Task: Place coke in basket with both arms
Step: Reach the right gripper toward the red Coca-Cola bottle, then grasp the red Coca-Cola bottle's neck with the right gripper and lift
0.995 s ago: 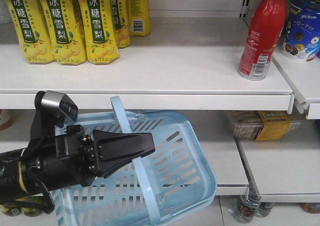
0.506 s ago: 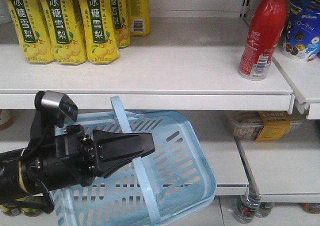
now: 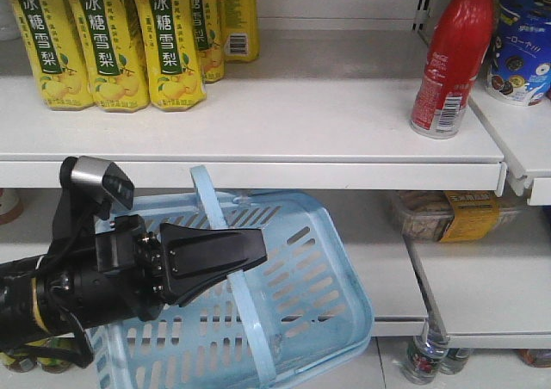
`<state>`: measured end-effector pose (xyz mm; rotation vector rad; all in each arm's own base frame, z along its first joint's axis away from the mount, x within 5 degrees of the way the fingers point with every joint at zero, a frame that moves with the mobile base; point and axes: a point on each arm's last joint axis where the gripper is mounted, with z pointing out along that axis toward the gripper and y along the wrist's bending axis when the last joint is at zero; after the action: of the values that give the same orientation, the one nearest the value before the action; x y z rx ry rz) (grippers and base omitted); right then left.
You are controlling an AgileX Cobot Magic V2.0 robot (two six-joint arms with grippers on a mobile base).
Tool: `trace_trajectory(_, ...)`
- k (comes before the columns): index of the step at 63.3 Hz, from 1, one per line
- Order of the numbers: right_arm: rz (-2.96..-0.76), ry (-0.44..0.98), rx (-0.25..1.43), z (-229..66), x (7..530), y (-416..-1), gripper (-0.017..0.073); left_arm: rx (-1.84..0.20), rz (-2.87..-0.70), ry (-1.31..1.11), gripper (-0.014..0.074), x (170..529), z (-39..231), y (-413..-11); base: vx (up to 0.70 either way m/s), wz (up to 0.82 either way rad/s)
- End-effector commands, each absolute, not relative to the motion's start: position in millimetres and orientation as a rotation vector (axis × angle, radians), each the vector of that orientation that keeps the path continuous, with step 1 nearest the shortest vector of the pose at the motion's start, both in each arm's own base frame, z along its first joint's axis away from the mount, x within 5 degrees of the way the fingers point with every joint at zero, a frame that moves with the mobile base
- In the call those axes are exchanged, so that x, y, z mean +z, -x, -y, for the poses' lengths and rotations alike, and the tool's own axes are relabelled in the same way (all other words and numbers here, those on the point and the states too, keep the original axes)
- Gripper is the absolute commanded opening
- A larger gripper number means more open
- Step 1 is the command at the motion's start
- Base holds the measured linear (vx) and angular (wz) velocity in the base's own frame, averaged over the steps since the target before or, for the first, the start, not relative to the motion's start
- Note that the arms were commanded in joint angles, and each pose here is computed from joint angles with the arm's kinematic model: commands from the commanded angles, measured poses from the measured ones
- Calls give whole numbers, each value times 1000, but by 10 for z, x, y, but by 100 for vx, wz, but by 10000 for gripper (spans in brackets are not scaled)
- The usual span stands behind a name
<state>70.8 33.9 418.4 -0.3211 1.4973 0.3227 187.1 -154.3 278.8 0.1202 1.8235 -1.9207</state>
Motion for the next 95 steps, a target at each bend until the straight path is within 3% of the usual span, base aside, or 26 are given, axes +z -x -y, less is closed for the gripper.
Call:
trace_trajectory(1, -1408, 376, 281, -404, 4409, -930, 419, -2148, -1550, -256, -6, 3104, 1517, -1732, 0, 0)
trace_trajectory(8, -1399, 329, 245, -417, 4450, -1208, 607, -2148, -1550, -256, -6, 3104, 1517, -1732, 0, 0)
trace_trajectory(15, -1378, 228, 193, -386, 4457, -1476, 694, -2148, -1550, -256, -6, 3104, 1517, -1732, 0, 0)
trace_trajectory(23, -1383, 161, 159, -377, 4421, -1723, 682, -2148, -1550, -256, -6, 3104, 1517, -1732, 0, 0)
trace_trajectory(47, -1446, 160, 160, -549, 4556, -2504, 601, -2148, -1550, -256, -6, 3104, 1517, -1732, 0, 0)
trace_trajectory(58, -1473, 155, 170, -605, 4531, -2751, 484, -2148, -1550, -256, -6, 3104, 1517, -1732, 0, 0)
trace_trajectory(74, -1488, 179, 203, -623, 4553, -2682, -9, -2148, -1550, -256, -6, 3104, 1517, -1732, 0, 0)
trace_trajectory(95, -1527, 425, 381, -699, 4791, -1907, -6, -2148, -1550, -256, -6, 3104, 1517, -1732, 0, 0)
